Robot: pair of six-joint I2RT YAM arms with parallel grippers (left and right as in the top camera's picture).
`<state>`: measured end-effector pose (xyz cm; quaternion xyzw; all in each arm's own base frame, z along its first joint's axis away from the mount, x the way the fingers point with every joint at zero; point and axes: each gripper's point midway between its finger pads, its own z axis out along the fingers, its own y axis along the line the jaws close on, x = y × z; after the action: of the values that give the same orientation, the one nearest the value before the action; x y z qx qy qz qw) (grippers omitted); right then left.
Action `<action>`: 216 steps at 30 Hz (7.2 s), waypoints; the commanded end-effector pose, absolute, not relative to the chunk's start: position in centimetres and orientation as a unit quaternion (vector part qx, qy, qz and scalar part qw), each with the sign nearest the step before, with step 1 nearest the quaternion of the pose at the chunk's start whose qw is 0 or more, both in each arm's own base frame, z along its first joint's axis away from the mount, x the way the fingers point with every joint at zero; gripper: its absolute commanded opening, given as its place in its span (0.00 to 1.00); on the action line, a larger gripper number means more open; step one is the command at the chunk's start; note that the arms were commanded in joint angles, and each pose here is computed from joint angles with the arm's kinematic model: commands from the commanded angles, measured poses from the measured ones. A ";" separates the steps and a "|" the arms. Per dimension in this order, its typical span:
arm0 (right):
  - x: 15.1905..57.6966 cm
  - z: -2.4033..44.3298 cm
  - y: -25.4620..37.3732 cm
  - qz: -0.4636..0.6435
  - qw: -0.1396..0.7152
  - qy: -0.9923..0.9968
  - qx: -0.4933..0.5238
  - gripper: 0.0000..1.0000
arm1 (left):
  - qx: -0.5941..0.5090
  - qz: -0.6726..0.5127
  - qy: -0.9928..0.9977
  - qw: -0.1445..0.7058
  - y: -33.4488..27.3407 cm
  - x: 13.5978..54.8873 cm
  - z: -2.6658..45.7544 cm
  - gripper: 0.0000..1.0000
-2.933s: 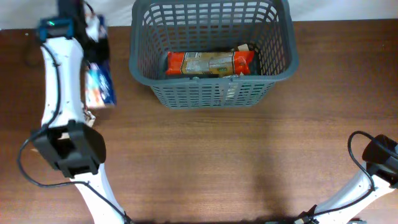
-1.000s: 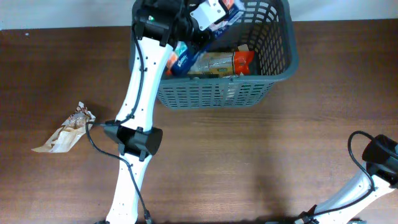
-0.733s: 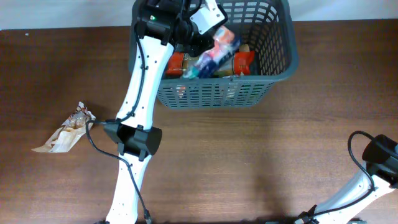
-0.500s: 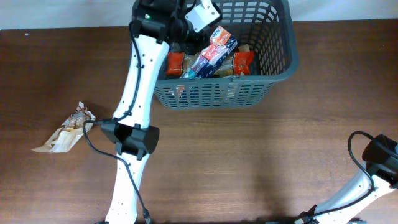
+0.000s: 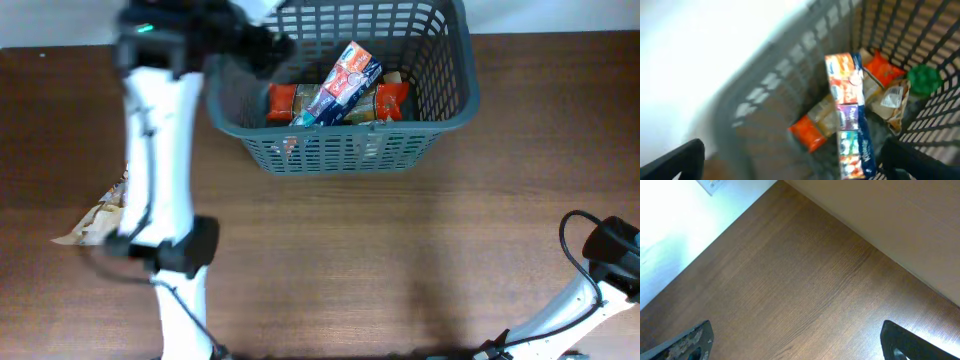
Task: Pack container
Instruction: 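Withdraw the left gripper and move it toward the brown paper pouch, then lower the left gripper and close it on the brown paper pouch, then lift the pouch and carry it over the basket with the left gripper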
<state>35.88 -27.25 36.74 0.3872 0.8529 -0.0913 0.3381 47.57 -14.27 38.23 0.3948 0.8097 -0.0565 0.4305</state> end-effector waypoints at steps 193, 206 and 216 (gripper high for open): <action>35.4 37.6 -26.7 -0.090 0.346 0.851 0.385 0.99 | 0.288 -0.308 0.592 0.687 -18.4 49.0 52.5 0.02; 35.4 37.6 -26.7 -0.090 0.346 0.851 0.385 0.99 | 0.257 -0.334 0.708 0.566 -21.8 55.6 38.4 0.02; 35.4 37.6 -26.7 -0.090 0.346 0.851 0.385 0.99 | 0.238 -0.337 0.771 0.485 -21.9 56.1 31.7 0.05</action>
<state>35.88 -27.25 36.74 0.3869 0.8530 -0.0914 0.3381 55.56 -21.67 34.14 0.2364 0.7575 -0.3413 0.5037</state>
